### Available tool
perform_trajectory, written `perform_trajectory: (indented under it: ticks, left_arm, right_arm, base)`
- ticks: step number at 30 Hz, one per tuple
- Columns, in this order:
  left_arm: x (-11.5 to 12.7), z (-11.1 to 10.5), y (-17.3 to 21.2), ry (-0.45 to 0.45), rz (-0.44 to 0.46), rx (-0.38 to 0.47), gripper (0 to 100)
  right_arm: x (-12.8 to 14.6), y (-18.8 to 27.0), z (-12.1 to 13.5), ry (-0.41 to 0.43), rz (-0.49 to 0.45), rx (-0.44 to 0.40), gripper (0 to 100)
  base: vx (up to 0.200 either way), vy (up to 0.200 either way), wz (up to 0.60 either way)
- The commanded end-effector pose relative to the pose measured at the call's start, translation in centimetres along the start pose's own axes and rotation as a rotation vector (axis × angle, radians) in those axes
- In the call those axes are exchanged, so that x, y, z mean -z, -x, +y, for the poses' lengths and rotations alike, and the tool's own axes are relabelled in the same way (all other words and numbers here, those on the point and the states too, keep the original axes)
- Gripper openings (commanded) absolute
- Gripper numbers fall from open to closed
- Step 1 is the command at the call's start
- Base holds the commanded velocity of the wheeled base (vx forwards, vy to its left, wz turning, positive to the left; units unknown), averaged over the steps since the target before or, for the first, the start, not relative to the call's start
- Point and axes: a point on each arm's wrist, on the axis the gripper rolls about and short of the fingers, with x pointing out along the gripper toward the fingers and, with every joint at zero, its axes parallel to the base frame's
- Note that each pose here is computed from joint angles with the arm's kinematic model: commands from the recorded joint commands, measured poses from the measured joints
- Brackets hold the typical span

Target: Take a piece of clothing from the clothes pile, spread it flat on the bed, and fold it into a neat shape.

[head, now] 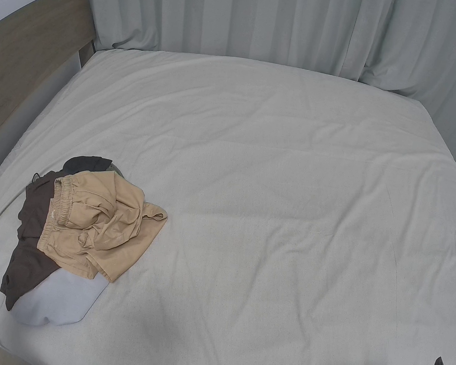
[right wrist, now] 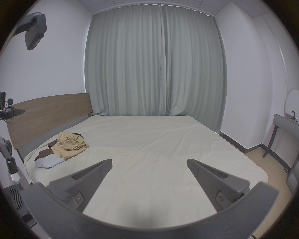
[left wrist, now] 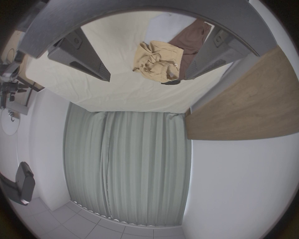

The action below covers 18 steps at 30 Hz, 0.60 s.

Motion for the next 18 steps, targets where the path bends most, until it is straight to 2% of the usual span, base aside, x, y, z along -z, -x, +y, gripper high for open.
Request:
perform_trajectory:
  ticks: [1, 10, 13, 18]
  left_arm:
    - [-0.5, -0.2, -1.6, 0.033, 0.080, 0.063, 100]
    - [-2.3, -0.6, -5.0, 0.156, 0.194, 0.109, 100]
    - [-3.0, -0.7, -6.1, 0.172, 0.203, 0.133, 100]
    - [-2.6, -0.9, -8.2, 0.174, 0.256, 0.139, 100]
  right_arm:
    - [0.5, -0.1, 0.0, 0.000, 0.008, -0.001, 100]
    - [0.5, -0.1, 0.0, -0.001, 0.008, -0.001, 100]
    - [0.5, -0.1, 0.0, -0.001, 0.008, -0.001, 100]
    - [0.5, -0.1, 0.0, -0.001, 0.008, -0.001, 100]
  base:
    - [0.000, 0.000, 0.00]
    - [0.000, 0.000, 0.00]
    - [0.000, 0.000, 0.00]
    - [0.000, 0.000, 0.00]
